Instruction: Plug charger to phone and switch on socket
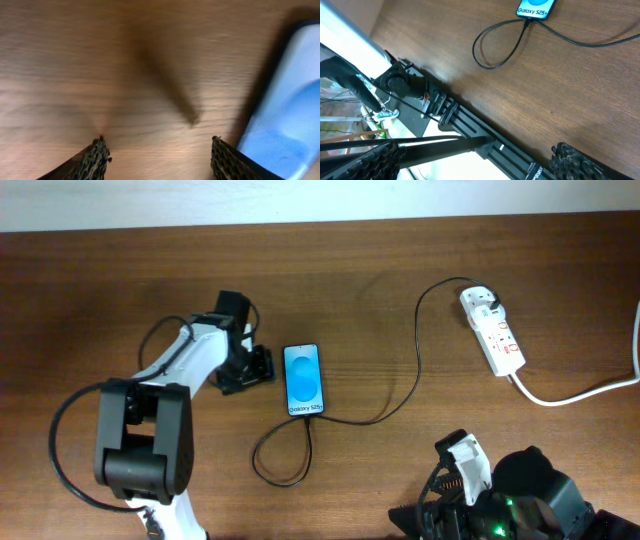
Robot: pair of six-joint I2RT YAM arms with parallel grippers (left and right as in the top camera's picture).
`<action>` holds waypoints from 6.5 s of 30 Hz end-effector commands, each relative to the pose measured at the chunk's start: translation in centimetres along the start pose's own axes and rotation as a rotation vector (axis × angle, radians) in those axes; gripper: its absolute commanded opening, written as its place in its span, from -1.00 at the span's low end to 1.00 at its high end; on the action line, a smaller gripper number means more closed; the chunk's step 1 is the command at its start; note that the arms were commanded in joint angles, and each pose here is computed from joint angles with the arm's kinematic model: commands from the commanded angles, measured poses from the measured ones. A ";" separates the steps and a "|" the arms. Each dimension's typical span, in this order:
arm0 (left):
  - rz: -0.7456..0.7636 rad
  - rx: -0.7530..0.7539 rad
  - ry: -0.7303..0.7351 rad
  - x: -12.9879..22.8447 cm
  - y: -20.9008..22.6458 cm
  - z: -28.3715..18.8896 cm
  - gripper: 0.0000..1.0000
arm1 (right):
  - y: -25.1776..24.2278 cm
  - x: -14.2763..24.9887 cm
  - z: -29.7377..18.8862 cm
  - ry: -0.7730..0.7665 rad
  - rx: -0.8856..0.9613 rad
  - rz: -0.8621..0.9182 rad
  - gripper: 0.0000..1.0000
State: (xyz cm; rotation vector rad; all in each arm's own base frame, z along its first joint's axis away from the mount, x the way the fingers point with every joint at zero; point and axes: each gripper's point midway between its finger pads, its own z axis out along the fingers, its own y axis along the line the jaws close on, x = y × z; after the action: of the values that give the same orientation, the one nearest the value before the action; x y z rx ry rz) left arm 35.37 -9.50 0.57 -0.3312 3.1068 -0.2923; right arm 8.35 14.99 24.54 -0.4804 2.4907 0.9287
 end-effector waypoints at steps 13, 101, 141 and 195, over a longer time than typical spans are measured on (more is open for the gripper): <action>0.072 0.147 -0.505 4.0 -1.0 -23.1 0.40 | -0.3 0.0 0.2 -0.003 0.012 -0.001 0.97; 0.089 0.063 -0.619 25.8 8.5 -28.2 0.98 | -43.8 -17.4 0.6 -0.063 0.704 1.230 -0.74; 0.089 0.063 -0.619 25.8 8.5 -28.2 0.98 | -47.3 -16.3 7.3 0.001 0.693 1.245 -0.90; 0.089 0.063 -0.619 25.8 8.5 -28.2 0.98 | -42.9 -17.5 -3.8 -0.108 0.846 1.156 -0.92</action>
State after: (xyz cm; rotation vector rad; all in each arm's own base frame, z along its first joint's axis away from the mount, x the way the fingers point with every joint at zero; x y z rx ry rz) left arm 7.78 -1.64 26.99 -0.2343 2.4979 -0.2398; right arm 40.74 -13.88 5.14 1.4989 2.7784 0.1206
